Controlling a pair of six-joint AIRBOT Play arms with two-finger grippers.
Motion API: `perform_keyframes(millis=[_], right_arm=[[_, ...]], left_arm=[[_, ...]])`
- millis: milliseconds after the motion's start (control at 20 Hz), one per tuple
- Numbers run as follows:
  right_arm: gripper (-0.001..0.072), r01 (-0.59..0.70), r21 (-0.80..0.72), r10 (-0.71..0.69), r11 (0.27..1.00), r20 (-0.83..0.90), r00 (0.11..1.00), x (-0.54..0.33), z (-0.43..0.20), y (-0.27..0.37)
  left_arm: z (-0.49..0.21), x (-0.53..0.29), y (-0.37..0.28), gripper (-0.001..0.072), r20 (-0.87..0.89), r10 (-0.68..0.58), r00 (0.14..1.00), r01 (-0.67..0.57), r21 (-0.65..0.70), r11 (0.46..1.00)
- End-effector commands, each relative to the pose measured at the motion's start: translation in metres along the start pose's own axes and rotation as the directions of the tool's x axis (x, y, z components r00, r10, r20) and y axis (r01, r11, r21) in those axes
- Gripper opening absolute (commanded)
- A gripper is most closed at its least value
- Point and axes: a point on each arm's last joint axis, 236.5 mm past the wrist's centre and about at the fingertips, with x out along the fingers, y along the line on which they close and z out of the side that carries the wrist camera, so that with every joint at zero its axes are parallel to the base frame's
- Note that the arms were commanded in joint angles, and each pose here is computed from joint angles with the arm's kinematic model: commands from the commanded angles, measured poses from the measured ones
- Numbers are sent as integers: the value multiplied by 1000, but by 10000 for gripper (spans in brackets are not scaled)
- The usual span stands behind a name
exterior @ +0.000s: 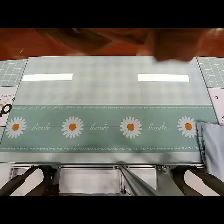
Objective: Fold the shirts.
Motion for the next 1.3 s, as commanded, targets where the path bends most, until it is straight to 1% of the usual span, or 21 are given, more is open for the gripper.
perform_keyframes(millis=[0,100,200,300,450,500,600,650,750,900,950,1050,1150,1250], right_arm=[[27,199,-70,-189,977,125,974,-92,19,3],[27,266,-78,-251,961,162,954,-129,17,7],[27,277,-85,-259,957,175,950,-157,8,20],[27,281,-93,-266,955,151,952,-175,-10,29],[27,359,-60,-353,931,92,931,-191,-43,14],[27,392,-38,-390,919,51,919,-189,-59,2],[27,399,-13,-399,917,-56,915,-168,-91,-13],[27,384,-2,-381,923,-121,916,-149,-110,-19],[27,368,27,-352,930,-229,907,-108,-146,-37],[27,378,61,-321,924,-415,851,-40,-208,-76],[27,365,75,-290,928,-471,833,-16,-226,-85],[27,298,137,-179,945,-546,818,38,-252,-92],[27,255,229,-82,939,-572,816,93,-274,-101],[27,231,335,17,913,-597,802,138,-295,-105]], left_arm=[[35,-59,-49,26,139,110,984,-136,195,971],[34,-79,-77,26,170,130,977,-173,266,948],[24,-95,-100,26,165,149,975,-197,328,924],[12,-114,-109,26,156,205,966,-248,358,900],[-17,-140,-88,26,90,327,941,-337,358,871],[-33,-145,-71,26,42,379,924,-370,340,865],[-78,-140,-34,26,-106,450,887,-403,301,864],[-108,-130,-17,26,-204,458,865,-396,281,874],[-178,-111,22,26,-407,455,792,-398,222,890],[-295,-93,84,27,-657,415,630,-445,133,885],[-328,-89,101,27,-708,398,584,-467,109,878],[-386,-79,136,27,-767,379,517,-514,75,854],[-419,-66,163,26,-795,372,479,-550,59,833],[-441,-48,184,26,-818,347,459,-578,21,816]])
